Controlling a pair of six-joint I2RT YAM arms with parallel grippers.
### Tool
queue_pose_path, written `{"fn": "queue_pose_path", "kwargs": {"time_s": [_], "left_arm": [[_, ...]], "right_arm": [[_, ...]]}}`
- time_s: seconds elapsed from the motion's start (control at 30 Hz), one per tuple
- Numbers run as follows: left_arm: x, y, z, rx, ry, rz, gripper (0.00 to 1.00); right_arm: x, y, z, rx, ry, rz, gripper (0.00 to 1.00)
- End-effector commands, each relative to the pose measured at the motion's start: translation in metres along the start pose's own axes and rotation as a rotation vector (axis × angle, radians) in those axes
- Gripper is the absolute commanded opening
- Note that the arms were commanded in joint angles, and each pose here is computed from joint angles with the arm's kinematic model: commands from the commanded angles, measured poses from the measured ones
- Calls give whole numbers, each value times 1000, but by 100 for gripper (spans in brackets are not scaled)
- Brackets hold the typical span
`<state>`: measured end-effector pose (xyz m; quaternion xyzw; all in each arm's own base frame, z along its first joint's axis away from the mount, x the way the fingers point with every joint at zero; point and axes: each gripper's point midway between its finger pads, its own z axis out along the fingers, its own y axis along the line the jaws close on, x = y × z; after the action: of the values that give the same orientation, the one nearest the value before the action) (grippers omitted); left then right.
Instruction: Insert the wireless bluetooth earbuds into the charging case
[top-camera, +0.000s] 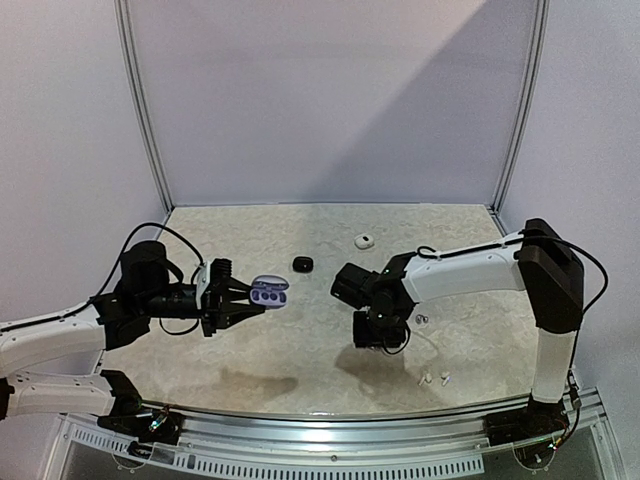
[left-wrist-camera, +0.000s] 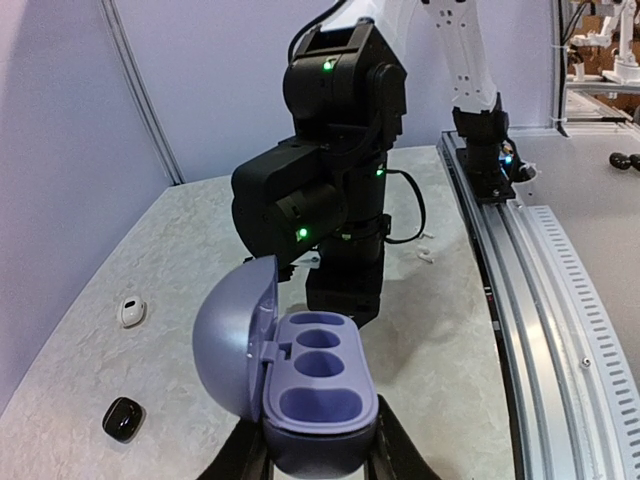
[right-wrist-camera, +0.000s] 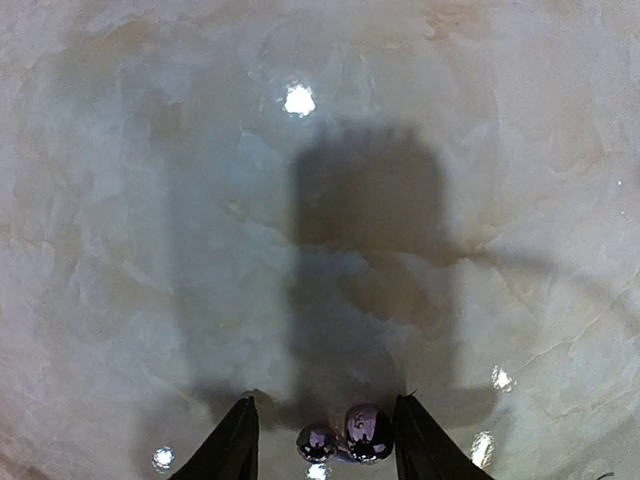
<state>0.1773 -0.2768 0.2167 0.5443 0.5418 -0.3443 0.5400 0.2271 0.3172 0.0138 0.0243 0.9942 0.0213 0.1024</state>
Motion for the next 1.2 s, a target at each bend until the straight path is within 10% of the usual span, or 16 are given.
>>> {"fn": "queue_pose_path", "kwargs": {"time_s": [0.0,0.57,0.7,0.77,1.17], "left_arm": [[-2,-4,-2,3,-16,8,0],[-2,-3,-4,-6,-3,11,0],[-2,-4,-4,-4,-2,12,0],[-3,-3,-4,-5,-4,15,0],[0,-1,-4,-16,5,10,0]], "right_arm": [[16,-3,13,29,77,61,48],[2,-23,-40,-149,176,-14,55],[-7,-42,-32,-98,161,18,36],[-10,-53,-28,-60,150,61,1],[13,-39,13,-103,260,73,0]]}}
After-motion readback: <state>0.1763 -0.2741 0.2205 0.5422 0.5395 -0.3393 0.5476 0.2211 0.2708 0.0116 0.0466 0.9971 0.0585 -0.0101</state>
